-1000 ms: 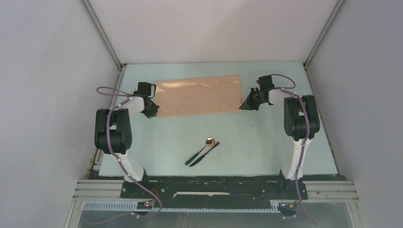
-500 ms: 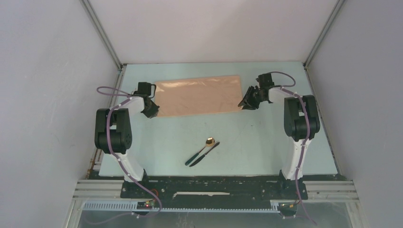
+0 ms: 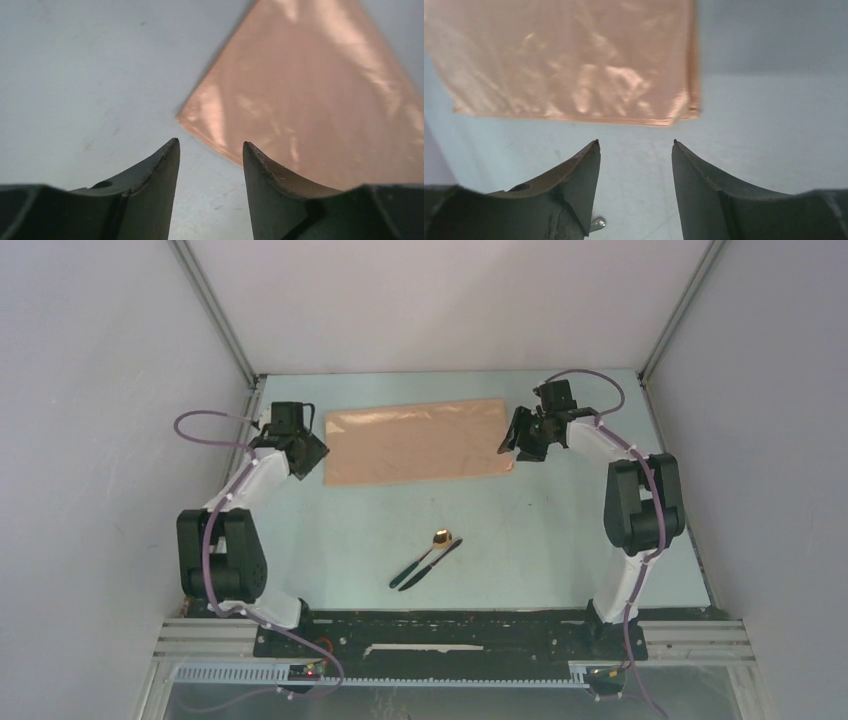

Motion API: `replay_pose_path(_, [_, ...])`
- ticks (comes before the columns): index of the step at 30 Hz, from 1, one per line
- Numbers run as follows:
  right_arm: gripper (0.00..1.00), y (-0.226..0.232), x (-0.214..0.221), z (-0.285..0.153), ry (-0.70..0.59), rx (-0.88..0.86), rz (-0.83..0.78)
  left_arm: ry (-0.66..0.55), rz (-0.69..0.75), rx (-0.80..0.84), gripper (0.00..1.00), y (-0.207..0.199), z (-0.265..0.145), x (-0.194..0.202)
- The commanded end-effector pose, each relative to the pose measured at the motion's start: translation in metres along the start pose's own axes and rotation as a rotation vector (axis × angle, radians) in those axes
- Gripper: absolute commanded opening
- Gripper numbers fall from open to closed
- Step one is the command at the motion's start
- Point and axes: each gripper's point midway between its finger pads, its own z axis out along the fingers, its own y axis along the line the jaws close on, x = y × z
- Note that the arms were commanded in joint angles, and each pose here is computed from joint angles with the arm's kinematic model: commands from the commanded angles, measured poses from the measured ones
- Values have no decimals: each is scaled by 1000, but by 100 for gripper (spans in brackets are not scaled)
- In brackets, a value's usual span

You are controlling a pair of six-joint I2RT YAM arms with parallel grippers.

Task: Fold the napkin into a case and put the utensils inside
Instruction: Smooth out the rectangle-folded napkin at the center of the board.

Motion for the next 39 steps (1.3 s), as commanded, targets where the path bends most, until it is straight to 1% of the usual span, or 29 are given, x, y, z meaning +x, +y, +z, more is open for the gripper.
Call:
replay_pose_path(1, [62, 41, -8, -5, 30, -263, 35, 56, -16, 193, 49, -39, -3, 8])
replay_pose_path(3, [63, 46, -10, 1, 44, -320, 54, 144, -7, 230, 37, -51, 11, 23])
replay_pose_path(4, [63, 51, -11, 5, 45, -357, 55, 157, -4, 228, 33, -52, 19, 26])
replay_pose_path(6, [64, 56, -9, 10, 75, -406, 70, 167, -5, 204, 28, -51, 32, 28])
replay_pose_path(8, [64, 56, -7, 14, 82, -409, 73, 177, -9, 172, 23, -45, 44, 33])
replay_pose_path(12, [64, 39, -3, 29, 101, -382, 101, 209, -24, 121, 15, -33, 63, 43])
replay_pose_path(13, [64, 33, -2, 34, 106, -366, 107, 207, -27, 120, 14, -32, 62, 43])
replay_pose_path(17, [64, 13, 4, 41, 116, -313, 127, 193, -59, 82, 14, -17, 66, 35])
replay_pose_path(22, [65, -5, 6, 40, 108, -233, 138, 201, -76, 71, 15, -14, 66, 37])
replay_pose_path(25, [66, -7, 2, 34, 87, -204, 127, 191, -78, 62, 15, -13, 64, 34])
replay_pose_path(29, [69, 4, -4, 21, 64, -224, 102, 181, -81, 70, 17, -13, 60, 29])
replay_pose_path(34, [71, 33, -5, 15, 54, -311, 69, 125, -54, 119, 28, -22, 39, 13])
replay_pose_path(37, [71, 39, -4, 15, 59, -325, 67, 111, -32, 144, 38, -24, 27, 14])
replay_pose_path(39, [71, 39, -2, 14, 61, -320, 61, 78, -17, 101, 41, -14, 22, 16])
